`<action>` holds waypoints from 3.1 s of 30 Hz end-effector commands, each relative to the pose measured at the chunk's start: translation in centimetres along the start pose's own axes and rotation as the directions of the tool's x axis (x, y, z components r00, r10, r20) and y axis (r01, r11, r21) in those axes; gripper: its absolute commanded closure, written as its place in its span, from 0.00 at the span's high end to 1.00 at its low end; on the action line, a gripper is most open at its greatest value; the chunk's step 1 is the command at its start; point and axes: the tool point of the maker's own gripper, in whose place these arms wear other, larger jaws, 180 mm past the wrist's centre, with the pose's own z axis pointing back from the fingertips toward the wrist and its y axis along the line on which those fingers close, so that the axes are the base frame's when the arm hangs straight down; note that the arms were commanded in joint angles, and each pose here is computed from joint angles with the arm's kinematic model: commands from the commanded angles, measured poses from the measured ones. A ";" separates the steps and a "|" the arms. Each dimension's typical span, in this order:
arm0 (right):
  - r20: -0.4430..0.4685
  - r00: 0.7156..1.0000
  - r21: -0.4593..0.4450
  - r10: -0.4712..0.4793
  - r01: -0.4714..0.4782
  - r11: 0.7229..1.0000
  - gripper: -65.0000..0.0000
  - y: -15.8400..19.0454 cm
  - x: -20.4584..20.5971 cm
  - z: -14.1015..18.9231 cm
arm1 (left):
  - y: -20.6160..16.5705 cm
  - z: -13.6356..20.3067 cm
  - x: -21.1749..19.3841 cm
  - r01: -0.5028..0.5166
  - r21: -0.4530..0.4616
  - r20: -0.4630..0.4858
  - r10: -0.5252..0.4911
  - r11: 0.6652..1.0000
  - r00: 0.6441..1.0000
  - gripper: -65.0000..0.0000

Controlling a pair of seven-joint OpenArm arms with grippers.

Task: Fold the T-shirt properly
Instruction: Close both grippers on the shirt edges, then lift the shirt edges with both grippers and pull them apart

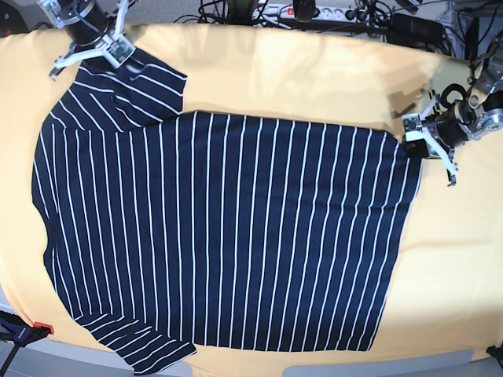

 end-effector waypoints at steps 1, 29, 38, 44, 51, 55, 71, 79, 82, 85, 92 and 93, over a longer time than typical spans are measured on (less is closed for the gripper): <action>0.029 1.000 0.007 -0.001 0.001 1.000 0.43 0.0 0.7 0.3 | 1.7 0.6 -0.2 0.022 0.040 -0.004 -0.022 0.999 1.000 0.00; -0.061 0.996 0.065 -0.070 0.073 0.995 0.58 1.6 -3.6 -1.3 | 1.7 0.6 -0.2 0.022 0.040 -0.004 -0.022 0.999 1.000 0.00; -0.121 0.993 -0.077 0.008 -0.018 0.997 0.48 -1.6 -4.7 -1.7 | 1.7 0.6 -0.2 0.023 0.040 -0.005 -0.023 0.999 1.000 0.00; -0.123 0.992 -0.081 -0.001 -0.009 0.997 0.44 -1.6 -4.7 -1.7 | 1.7 0.6 -0.2 0.022 0.040 -0.004 -0.022 0.999 1.000 0.00; -0.121 0.992 -0.046 0.029 -0.035 0.998 0.00 -1.1 -4.6 -1.7 | 1.7 0.6 -0.3 0.025 0.039 -0.006 -0.025 0.999 1.000 0.00; -0.089 0.996 -0.113 0.014 -0.024 0.993 0.00 -2.5 -2.8 -1.0 | 2.3 1.3 -0.4 0.058 0.036 -0.014 -0.058 0.998 0.998 0.00; -0.300 0.953 -0.051 0.047 -0.066 0.997 0.00 -1.3 -6.8 5.7 | 0.3 5.7 1.4 0.066 -0.257 0.054 -0.054 0.964 0.997 0.00; -0.363 0.929 0.050 0.069 -0.055 0.997 0.00 1.5 -8.7 7.4 | -0.8 8.1 1.9 0.006 -0.381 0.068 0.021 0.924 0.997 0.00; -0.362 0.929 0.058 0.074 -0.057 0.997 0.00 1.6 -8.7 7.4 | -1.9 9.1 2.2 0.015 -0.434 0.067 0.015 0.901 0.998 0.00; -0.387 0.919 0.062 0.077 -0.058 0.996 0.00 1.6 -9.1 7.6 | -3.5 9.9 2.7 0.035 -0.491 0.062 -0.005 0.871 0.998 0.00; -0.403 0.911 0.072 0.084 -0.060 0.996 0.00 1.7 -9.4 7.7 | -7.6 10.9 1.7 -0.018 -0.596 -0.101 -0.053 0.803 0.993 0.00; -0.406 0.909 0.080 0.088 -0.061 0.995 0.00 1.8 -9.5 7.8 | -7.8 11.1 1.6 -0.041 -0.601 -0.124 -0.043 0.798 0.991 0.00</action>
